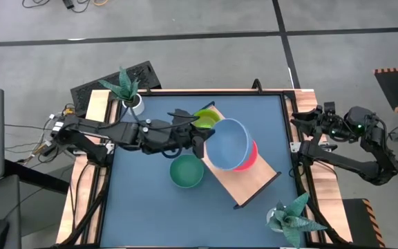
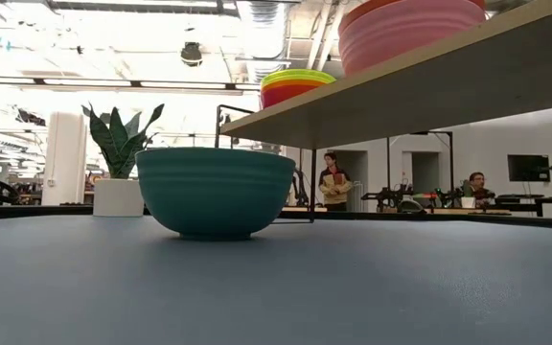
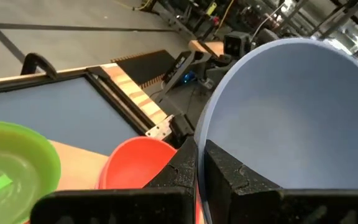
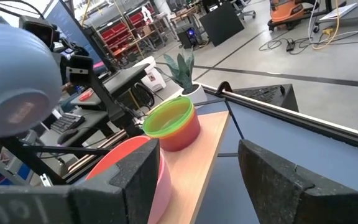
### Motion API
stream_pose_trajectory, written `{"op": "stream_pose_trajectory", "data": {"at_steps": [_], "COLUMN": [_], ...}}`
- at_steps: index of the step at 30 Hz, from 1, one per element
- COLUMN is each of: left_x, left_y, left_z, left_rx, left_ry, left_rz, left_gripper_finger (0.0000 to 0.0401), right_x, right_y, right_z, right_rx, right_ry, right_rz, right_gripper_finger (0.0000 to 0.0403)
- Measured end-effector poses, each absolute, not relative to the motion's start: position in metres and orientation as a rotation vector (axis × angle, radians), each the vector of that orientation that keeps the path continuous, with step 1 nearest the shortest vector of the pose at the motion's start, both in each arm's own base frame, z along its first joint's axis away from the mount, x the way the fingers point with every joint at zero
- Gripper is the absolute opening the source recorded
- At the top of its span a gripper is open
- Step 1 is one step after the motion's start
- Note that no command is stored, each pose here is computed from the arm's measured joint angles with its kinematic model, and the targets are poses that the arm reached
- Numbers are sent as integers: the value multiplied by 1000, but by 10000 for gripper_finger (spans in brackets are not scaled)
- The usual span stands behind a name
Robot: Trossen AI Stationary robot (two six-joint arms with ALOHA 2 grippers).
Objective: Place and stack bowls onto a shelf
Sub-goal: Stack the light blue bowl on top of the orange bowl on the shelf
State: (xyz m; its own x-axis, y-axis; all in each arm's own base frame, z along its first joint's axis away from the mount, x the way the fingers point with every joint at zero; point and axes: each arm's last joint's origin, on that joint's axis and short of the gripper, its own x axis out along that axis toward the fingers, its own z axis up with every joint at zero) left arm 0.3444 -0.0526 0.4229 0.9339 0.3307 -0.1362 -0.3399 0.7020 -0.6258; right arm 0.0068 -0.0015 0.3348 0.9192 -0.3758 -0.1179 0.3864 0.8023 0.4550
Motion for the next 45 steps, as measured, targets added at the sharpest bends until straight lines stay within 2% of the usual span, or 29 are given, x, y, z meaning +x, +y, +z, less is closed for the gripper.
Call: {"op": "stream_pose_trajectory", "data": {"at_steps": [8,21,31,45], "left_x": [360,372,389,390], "left_y": [-56,-34,-27,-24], "left_z": [406,386,363,360], "left_rx": [-675,-663,-673,-663], "left_ry": [61,109,175,194], "left_rz": [374,542,545,564], "left_gripper_finger": [0,0,0,0], "right_x": [7,7,7,7], "right_y": [-2,-2,-2,-2], "right_z": [334,334,334,334], "right_rx": [494,504,503,494], "right_ry": [24,23,23,26], "right_rz": [-411,-412,-411,-411], "right_gripper_finger": [245,245,245,245]}}
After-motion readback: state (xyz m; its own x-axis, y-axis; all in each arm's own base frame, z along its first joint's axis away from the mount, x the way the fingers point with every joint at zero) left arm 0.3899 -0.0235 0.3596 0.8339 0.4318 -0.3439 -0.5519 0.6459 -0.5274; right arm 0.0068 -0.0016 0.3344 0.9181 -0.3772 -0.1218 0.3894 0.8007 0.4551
